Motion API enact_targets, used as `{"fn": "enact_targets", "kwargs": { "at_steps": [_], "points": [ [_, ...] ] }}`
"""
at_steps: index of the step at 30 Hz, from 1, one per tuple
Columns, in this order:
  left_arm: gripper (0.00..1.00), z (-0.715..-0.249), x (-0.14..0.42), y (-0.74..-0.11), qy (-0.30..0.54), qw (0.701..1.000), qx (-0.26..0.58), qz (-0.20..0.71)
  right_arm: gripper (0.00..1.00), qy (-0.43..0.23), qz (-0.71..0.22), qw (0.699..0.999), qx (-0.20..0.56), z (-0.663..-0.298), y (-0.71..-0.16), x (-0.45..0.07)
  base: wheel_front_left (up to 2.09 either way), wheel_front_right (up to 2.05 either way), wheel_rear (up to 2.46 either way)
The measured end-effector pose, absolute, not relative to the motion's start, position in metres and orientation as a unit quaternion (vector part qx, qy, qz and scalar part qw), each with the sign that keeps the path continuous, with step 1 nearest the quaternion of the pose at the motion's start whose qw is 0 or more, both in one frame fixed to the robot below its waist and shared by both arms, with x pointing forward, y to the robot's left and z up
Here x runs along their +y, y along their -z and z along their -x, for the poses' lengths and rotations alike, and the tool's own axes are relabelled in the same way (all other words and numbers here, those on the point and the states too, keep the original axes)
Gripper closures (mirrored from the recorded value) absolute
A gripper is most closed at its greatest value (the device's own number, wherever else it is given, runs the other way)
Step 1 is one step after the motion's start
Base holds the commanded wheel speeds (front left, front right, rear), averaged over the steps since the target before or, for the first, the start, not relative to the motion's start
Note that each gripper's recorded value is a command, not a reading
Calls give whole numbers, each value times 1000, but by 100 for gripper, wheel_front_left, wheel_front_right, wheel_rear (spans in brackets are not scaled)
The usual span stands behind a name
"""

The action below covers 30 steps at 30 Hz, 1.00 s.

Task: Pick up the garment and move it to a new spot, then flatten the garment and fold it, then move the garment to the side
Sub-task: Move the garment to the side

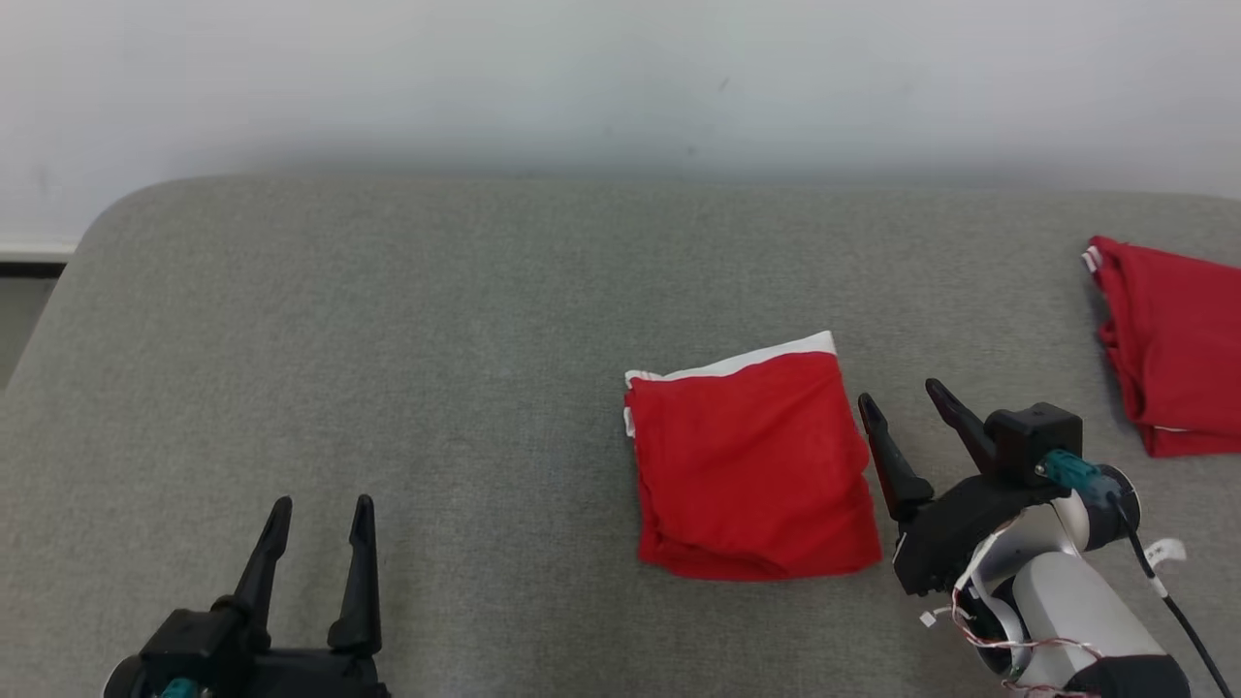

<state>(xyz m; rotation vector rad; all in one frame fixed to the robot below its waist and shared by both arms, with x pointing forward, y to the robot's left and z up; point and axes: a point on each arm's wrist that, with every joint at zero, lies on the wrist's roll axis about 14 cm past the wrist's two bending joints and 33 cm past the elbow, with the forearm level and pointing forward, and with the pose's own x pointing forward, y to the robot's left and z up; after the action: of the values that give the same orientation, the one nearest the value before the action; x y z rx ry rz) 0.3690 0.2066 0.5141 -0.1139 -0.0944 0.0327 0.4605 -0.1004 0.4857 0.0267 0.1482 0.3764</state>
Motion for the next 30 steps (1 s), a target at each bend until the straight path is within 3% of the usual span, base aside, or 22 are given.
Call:
{"fn": "enact_targets", "kwargs": {
  "at_steps": [6, 15, 16, 17, 23, 30],
  "points": [
    [0, -375, 212, -506, -26, 997, -37, 56, 0, -197, -11, 971, 136, -473, -445, -89, 0, 0, 0],
    [0, -379, 221, -488, -41, 998, -14, 54, 1, -208, -34, 952, 220, -464, -387, -69, 0, 0, 0],
    [0, -379, 221, -487, -41, 998, -12, 54, 73, -209, -37, 951, 223, -464, -386, -67, 0, 0, 0],
    [0, -380, 221, -486, -41, 998, -10, 54, 100, -211, -40, 950, 226, -464, -386, -65, 0, 0, 0],
    [0, -388, 213, -490, -28, 998, -17, 55, 100, -220, -26, 952, 210, -468, -394, -68, 0, 0, 0],
    [0, -407, 188, -490, 13, 998, -21, 53, 100, -220, 40, 958, 179, -501, -421, -103, 0, 0, 0]
  ]
}}
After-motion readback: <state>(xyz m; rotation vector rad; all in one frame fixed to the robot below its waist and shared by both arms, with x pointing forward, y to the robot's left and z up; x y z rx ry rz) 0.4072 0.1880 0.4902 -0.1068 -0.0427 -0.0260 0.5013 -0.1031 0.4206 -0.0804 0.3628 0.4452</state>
